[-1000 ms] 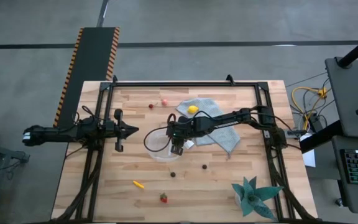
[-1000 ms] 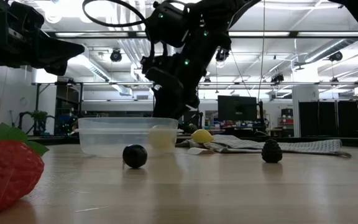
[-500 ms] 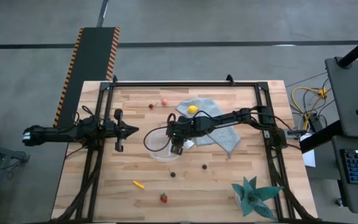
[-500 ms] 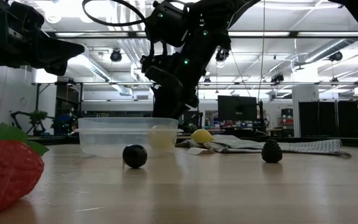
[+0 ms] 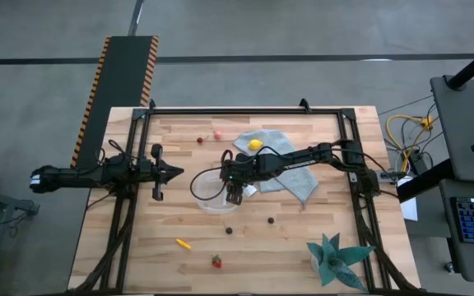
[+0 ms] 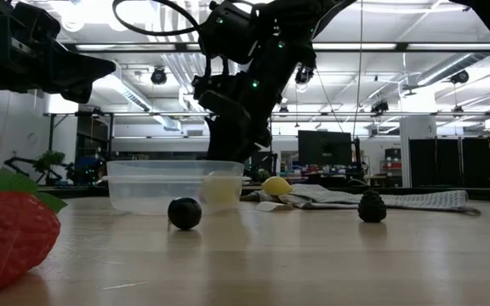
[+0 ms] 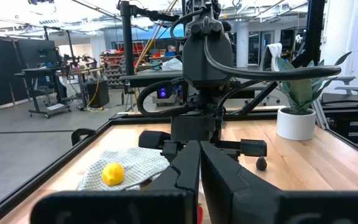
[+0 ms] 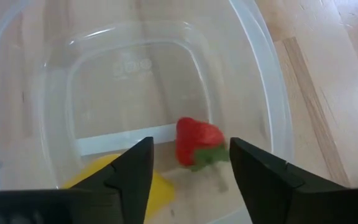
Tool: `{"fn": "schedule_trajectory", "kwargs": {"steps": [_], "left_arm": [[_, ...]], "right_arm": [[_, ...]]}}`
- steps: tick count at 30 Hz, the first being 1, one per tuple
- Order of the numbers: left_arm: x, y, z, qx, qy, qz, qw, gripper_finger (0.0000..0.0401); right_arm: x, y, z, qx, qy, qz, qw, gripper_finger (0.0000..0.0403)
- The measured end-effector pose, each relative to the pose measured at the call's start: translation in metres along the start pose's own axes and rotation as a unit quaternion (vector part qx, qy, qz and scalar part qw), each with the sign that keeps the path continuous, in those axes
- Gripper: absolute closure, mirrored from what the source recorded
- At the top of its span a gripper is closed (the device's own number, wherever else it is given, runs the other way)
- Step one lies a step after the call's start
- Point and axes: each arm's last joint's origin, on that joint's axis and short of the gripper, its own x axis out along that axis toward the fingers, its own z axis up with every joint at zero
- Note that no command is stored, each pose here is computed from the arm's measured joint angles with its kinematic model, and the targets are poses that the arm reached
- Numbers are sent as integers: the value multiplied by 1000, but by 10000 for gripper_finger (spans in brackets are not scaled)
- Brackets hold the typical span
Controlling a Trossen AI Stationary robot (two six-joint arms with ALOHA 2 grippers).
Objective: Pick and placing Produce into tupperware
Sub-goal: Put the yellow lemon into the transparent bin
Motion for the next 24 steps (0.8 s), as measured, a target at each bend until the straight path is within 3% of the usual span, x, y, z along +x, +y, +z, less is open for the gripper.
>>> {"fn": "schedule_trajectory", "kwargs": {"steps": [10,19,24], "left_arm": [[0,0,0,0,0,0,1000,401],[0,0,0,0,0,0,1000,401],[0,0,0,0,0,0,1000,401]], "right_arm": [[-13,-1,7,-29,-22,4,999,188],[-66,-6,27,-82,-88,-1,993,186],[-100,-17,35,-126,-124,-40,983,186]]}}
